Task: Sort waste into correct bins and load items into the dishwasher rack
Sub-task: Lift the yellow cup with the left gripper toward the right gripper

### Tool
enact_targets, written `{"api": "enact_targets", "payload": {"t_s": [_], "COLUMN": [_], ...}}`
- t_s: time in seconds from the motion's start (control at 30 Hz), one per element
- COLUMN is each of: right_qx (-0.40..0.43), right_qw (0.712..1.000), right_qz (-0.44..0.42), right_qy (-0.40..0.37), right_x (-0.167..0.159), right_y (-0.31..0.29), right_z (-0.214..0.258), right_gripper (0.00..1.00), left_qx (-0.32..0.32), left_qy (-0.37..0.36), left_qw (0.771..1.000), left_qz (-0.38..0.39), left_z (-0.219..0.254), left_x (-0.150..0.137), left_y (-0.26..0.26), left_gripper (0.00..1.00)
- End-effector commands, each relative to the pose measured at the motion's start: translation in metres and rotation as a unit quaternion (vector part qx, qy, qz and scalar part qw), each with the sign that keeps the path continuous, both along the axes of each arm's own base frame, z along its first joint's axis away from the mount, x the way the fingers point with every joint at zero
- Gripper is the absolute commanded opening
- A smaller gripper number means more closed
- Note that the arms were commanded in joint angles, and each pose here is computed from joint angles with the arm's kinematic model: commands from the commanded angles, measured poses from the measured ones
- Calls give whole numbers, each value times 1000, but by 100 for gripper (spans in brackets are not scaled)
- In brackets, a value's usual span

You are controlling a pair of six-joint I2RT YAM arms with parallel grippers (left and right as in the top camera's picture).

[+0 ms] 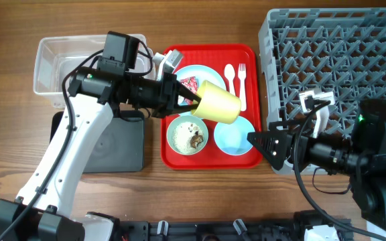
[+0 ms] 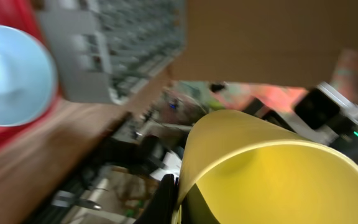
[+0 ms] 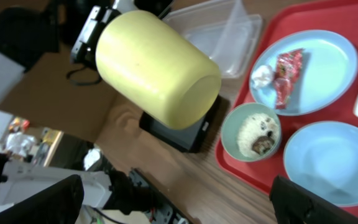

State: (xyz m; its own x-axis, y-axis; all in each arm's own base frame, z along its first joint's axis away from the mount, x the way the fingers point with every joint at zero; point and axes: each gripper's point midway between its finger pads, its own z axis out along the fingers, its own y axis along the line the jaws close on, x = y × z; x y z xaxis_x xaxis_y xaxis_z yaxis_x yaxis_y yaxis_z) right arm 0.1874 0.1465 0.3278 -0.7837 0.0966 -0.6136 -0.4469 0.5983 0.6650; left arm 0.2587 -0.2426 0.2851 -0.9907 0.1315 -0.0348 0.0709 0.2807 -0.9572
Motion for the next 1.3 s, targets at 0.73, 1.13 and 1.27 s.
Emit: {"api": "enact_targets", "payload": {"t_s": [0.73,1.13,1.27], "right_qx": [95,109,101], "right_qw": [985,971,972], "right_qz": [135,201,198], "right_qy": [-41,-76,-78], "right_x": [4,-11,-10], "right_y": [31,59,62], "right_z": [34,51,49], "right_gripper": [81,70,62], "left_qx": [-133,-136,-136], "left_qy": [-33,-67,-67], "left_qw": [984,982,982], "left_qz": [-116,-116,-116], "left_z": [50,51,51], "left_x": [-44,-38,-38], "left_y": [-23,-25,-25], "left_gripper": [4,4,4]}}
